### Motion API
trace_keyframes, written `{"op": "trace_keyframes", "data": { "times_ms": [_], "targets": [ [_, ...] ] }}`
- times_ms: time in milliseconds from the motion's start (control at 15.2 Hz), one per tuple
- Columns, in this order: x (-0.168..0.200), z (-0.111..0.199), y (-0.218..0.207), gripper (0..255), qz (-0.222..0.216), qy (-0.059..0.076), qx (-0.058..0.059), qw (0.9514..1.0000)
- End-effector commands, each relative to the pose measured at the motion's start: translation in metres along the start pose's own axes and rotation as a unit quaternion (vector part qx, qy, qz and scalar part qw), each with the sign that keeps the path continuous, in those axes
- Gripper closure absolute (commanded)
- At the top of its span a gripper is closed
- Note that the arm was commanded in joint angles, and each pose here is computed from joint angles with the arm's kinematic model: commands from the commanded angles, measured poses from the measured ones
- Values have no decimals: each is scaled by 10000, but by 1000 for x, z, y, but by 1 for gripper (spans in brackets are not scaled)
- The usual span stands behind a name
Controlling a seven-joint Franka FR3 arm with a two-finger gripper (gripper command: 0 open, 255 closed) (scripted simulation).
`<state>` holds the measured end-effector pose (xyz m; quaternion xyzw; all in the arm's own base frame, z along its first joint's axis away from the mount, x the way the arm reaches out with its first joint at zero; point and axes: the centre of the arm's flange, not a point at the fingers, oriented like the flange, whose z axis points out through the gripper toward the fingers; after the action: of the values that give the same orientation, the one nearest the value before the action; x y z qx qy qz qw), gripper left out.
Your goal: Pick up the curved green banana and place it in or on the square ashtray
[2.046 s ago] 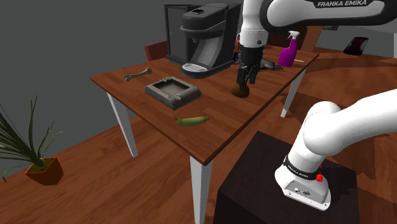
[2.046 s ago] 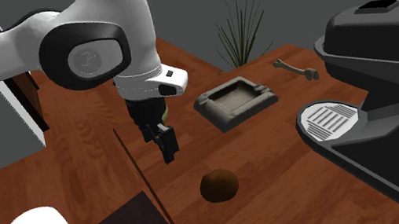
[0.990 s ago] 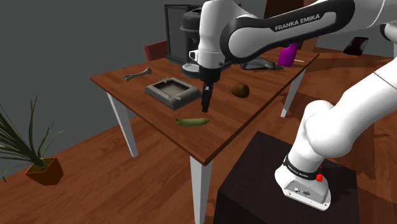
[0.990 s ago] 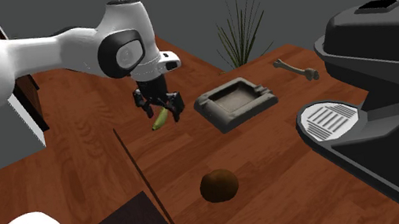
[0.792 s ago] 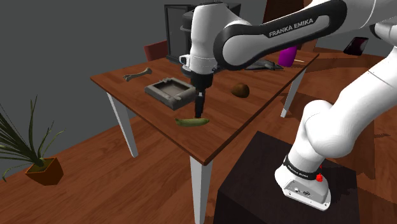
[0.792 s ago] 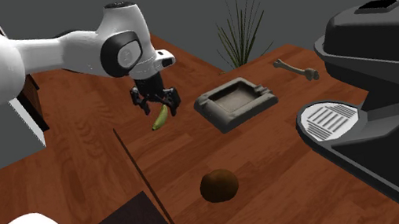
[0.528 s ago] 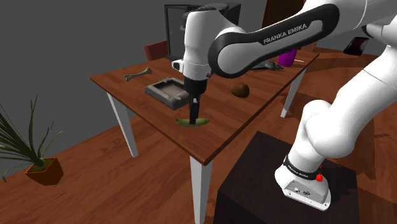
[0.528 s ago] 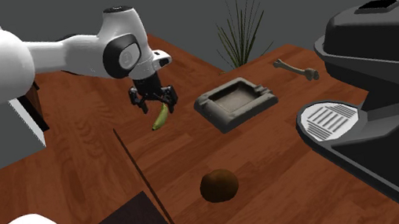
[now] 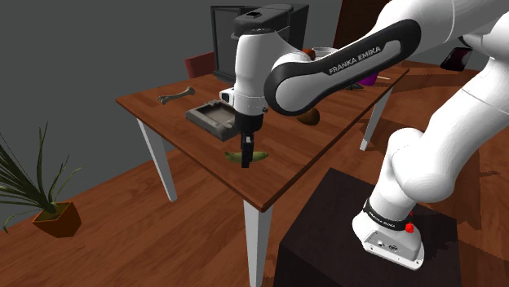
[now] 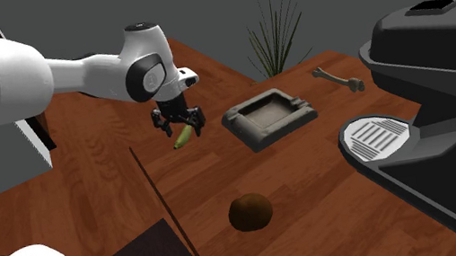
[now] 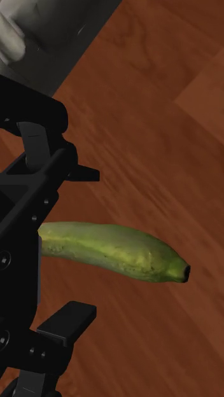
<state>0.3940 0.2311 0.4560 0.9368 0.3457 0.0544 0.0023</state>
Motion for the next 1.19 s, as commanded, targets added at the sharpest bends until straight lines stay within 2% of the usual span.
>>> {"op": "trace_keyframes", "data": {
  "times_ms": [0,264,330,924,1122],
  "targets": [
    [0,1,0,0,0,2,-1,10000],
    [0,1,0,0,0,2,-1,10000],
    [0,1,0,255,0,2,-1,10000],
    [0,1,0,255,0,2,-1,10000],
    [2,-15,1,255,0,2,-1,10000]
  ]
}}
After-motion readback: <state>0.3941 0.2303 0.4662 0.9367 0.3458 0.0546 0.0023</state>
